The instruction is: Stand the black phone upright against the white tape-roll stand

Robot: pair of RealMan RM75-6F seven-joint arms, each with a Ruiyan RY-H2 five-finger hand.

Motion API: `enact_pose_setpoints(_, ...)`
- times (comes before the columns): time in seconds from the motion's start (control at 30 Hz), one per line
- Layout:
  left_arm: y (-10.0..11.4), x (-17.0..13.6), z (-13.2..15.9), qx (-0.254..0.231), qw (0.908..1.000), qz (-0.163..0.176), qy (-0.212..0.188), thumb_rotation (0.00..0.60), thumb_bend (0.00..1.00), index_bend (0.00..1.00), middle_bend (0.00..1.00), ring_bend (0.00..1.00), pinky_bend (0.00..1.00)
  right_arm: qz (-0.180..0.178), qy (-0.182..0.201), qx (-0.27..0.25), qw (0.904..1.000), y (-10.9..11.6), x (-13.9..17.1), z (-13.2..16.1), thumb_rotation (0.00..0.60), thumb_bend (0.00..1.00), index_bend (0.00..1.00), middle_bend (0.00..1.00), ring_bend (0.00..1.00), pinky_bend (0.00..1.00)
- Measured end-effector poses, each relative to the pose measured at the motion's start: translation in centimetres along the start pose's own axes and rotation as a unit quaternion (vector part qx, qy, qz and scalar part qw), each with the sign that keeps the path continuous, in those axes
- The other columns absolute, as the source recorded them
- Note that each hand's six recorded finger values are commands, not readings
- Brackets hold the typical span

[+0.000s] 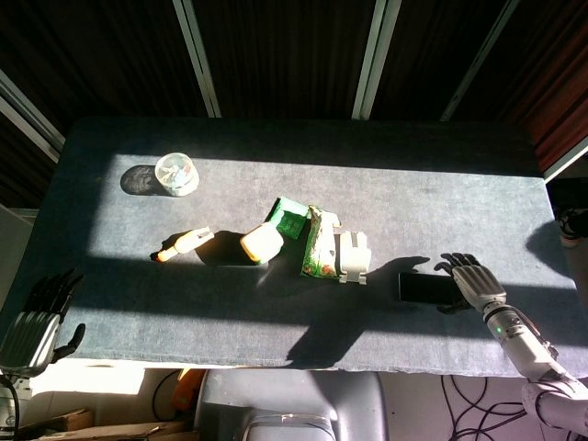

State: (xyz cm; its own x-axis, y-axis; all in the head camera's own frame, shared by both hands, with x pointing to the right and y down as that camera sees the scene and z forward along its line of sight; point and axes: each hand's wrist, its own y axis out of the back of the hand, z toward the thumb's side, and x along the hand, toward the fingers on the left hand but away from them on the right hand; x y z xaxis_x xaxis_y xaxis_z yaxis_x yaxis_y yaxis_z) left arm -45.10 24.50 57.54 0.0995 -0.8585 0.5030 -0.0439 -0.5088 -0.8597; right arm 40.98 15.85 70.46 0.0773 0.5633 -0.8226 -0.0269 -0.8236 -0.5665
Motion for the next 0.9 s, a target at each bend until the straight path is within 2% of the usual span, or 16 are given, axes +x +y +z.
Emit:
enact_pose_setpoints(0.5, 0.1, -0.1, 0.0, -0.001, 1.0, 0.002, 0.001, 0.6, 0.41, 0.0, 0.0, 0.0, 0.05, 0.01, -0.003, 0.005, 0.9999, -1.3, -1.3, 0.4, 0.6, 0.31, 0.42, 0.23, 0.07, 0.09)
enact_pose_setpoints(0.63, 0.1, -0.2, 0.0, -0.001, 1.0, 0.001, 0.001, 0.6, 0.41, 0.0, 0.0, 0.0, 0.05, 0.01, -0.003, 0.006, 0.9999, -1.5, -1.3, 0.4, 0.6, 0.31, 0.53, 0.28, 0.17, 0.16)
enact_pose_setpoints(0.77, 0.0, -0.1, 0.0, -0.001, 1.0, -0.002, -0.001, 0.6, 0.41, 0.0, 0.0, 0.0, 0.05, 0.008, -0.005, 0.009, 0.9999, -1.6, -1.4, 0.4, 0.6, 0.31, 0.64, 0.38, 0.26, 0.24)
enact_pose_setpoints(0.9, -0.1, -0.1, 0.1, -0.001, 1.0, -0.004, -0.001, 0.6, 0.41, 0.0, 0.0, 0.0, 0.05, 0.006, -0.007, 0.01, 0.9999, -1.8, -1.5, 0.4, 0.6, 0.31, 0.71, 0.45, 0.34, 0.29)
